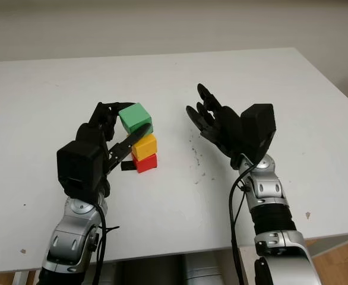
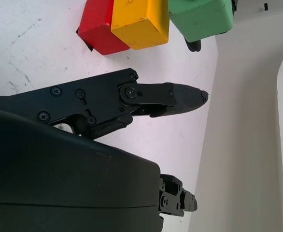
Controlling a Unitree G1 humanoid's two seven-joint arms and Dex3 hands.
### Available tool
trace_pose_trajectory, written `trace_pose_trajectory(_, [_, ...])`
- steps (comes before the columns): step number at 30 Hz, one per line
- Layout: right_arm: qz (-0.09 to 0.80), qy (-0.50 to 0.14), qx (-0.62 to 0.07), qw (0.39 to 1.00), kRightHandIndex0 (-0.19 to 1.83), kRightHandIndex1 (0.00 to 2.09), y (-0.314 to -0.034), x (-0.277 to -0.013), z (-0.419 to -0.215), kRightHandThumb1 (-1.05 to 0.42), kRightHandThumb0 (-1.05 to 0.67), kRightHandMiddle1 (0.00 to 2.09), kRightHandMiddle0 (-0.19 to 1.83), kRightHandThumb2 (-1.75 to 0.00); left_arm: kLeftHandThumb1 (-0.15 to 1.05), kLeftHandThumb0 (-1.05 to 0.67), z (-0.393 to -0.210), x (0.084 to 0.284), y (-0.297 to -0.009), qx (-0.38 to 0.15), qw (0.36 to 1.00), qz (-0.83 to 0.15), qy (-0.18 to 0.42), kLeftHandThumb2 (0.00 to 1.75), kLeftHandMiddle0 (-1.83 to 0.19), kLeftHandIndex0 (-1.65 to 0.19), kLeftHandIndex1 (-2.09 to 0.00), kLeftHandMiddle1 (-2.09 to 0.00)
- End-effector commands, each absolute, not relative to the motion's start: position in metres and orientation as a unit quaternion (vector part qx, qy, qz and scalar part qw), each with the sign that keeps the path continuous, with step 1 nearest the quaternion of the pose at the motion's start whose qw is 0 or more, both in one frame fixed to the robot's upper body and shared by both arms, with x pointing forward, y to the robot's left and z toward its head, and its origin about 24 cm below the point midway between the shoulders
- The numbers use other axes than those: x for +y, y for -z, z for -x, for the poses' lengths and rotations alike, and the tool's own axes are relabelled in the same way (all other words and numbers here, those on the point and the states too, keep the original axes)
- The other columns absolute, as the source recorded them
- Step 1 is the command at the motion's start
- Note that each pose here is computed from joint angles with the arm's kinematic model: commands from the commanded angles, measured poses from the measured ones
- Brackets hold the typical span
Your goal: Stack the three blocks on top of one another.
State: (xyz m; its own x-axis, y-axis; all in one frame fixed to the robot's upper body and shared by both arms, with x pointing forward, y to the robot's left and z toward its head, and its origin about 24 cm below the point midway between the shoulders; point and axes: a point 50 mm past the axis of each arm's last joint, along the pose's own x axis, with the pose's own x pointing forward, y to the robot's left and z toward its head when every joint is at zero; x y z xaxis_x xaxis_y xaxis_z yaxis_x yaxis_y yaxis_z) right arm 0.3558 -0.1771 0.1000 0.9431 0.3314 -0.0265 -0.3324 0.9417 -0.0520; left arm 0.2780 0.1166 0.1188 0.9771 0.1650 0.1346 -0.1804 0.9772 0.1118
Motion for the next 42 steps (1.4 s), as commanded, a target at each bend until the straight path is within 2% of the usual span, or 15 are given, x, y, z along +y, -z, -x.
trace_pose_trajectory(1, [0.026, -0.167, 0.003, 0.986, -0.09, 0.06, -0.101, -0.178, -0.355, -1.05, -0.65, 0.06, -0.05, -0.34, 1.05, -0.36, -0.279, 0.109, -0.127, -0.074, 0.993, -0.04, -0.082, 0.18, -0.18, -0.35, -1.51, -0.05])
trace_pose_trajectory(9, [0.029, -0.168, 0.002, 0.985, -0.09, 0.06, -0.101, -0.179, -0.353, -1.05, -0.65, 0.05, -0.06, -0.35, 1.05, -0.36, -0.279, 0.11, -0.124, -0.056, 0.995, -0.045, -0.073, 0.17, -0.17, -0.36, -1.5, -0.05])
trace_pose_trajectory(33, [0.033, -0.168, 0.005, 0.985, -0.09, 0.05, -0.103, -0.179, -0.352, -1.05, -0.65, 0.06, -0.05, -0.34, 1.05, -0.37, -0.275, 0.111, -0.117, -0.048, 0.994, -0.063, -0.081, 0.14, -0.2, -0.42, -1.46, -0.06])
trace_pose_trajectory(42, [0.03, -0.175, 0.004, 0.984, -0.1, 0.05, -0.102, -0.178, -0.352, -1.05, -0.63, 0.06, -0.05, -0.32, 1.05, -0.48, -0.275, 0.111, -0.118, -0.047, 0.993, -0.058, -0.087, 0.07, -0.21, -0.32, -1.31, -0.05])
